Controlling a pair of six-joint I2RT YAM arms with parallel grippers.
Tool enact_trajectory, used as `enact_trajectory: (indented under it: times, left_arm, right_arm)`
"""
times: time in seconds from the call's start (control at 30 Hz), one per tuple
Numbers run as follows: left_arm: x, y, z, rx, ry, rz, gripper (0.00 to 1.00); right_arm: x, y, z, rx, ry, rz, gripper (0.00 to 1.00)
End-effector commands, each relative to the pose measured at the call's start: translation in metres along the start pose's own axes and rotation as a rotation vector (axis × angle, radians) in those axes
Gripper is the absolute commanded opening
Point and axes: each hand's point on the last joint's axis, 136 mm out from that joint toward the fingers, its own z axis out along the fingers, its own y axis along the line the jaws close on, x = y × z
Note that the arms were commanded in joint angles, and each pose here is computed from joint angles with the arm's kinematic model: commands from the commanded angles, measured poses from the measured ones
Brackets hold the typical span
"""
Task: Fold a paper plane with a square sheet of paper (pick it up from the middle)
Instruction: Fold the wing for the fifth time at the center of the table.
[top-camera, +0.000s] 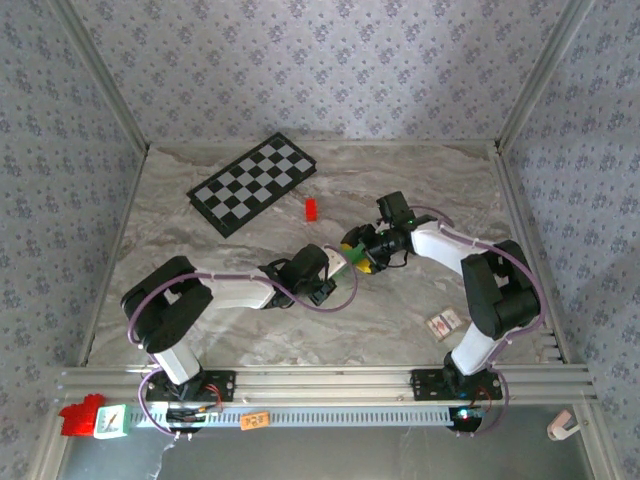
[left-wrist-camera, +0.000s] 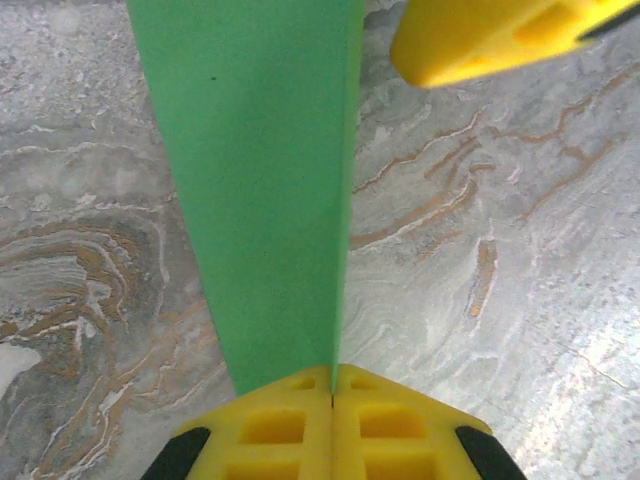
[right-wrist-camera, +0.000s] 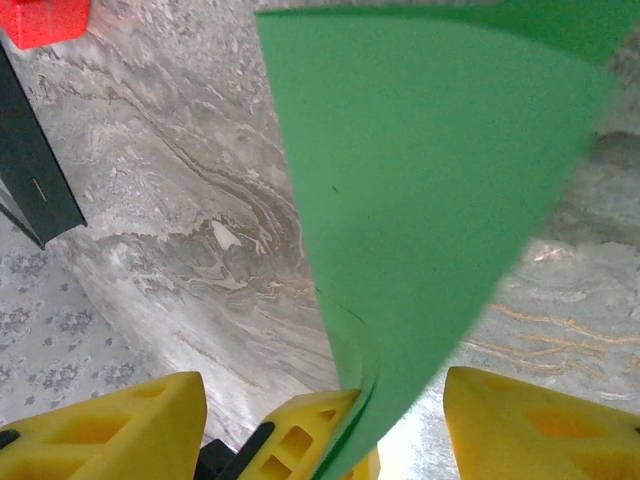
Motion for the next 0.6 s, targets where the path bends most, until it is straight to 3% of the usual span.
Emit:
enact_trajectory:
  times: [0.0, 0.3, 0.57]
  left_arm:
    - [-0.007, -0.002, 0.0, 0.029, -0.002, -0.01, 0.02]
    - [-0.009, 0.0, 0.001, 0.014, -0.002, 0.003, 0.03]
    - [-0.01, 0.003, 0.0, -0.004, -0.001, 0.019, 0.06]
  right_arm:
    - [-0.004, -0.004, 0.0, 0.041, 0.008, -0.019, 0.67]
    - [0.008, -0.013, 0.014, 0.081, 0.077, -0.007, 0.63]
    - [0.016, -0.017, 0.018, 0.107, 0.127, -0.005, 0.5]
